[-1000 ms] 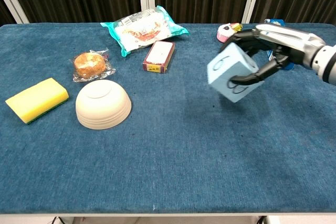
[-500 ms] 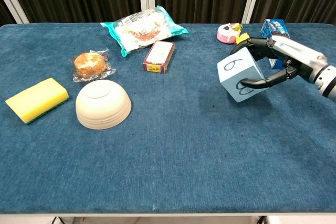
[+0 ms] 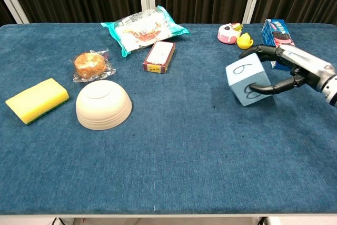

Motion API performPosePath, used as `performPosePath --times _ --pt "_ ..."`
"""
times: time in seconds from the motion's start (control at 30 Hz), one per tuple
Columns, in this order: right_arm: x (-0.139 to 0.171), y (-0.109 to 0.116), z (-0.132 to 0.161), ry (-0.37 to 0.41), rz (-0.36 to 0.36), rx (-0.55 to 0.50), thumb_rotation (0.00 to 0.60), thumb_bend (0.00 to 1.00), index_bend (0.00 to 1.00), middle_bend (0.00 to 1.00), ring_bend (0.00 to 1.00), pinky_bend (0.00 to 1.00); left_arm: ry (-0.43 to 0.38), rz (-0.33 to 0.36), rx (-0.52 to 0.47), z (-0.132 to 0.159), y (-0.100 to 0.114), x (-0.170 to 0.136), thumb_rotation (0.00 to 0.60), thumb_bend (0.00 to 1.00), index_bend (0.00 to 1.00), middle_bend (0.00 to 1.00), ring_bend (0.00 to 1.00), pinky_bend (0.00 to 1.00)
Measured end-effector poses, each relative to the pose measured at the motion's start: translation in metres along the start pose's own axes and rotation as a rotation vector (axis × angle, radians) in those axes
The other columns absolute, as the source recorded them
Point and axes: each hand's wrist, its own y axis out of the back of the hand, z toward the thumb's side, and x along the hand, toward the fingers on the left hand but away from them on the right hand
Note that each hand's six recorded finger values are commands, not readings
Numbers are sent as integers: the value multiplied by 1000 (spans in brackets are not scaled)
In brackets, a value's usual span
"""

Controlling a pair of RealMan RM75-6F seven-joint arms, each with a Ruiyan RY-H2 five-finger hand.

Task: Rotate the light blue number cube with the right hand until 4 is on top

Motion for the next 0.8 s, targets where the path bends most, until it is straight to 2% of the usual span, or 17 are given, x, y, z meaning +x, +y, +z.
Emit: performPosePath --times 0.1,0.2,0.47,0.67,0.8 --pt "5 6 -5 -12 14 37 538 360 0 131 4 1 0 5 -1 -1 1 0 600 0 0 5 0 0" --pt "12 14 -7 -18 23 66 528 290 0 24 0 0 0 8 -1 -2 2 -1 600 0 0 5 0 0" --pt "30 42 1 -30 54 203 499 244 0 0 0 0 -1 9 -3 -2 2 -2 600 0 0 5 0 0" --pt "36 55 23 -81 110 382 489 239 0 0 0 0 -9 12 -6 0 2 -1 600 0 0 6 0 0" --pt "33 62 39 -149 160 539 468 239 0 10 0 0 -8 12 -7 -1 2 -1 600 0 0 6 0 0"
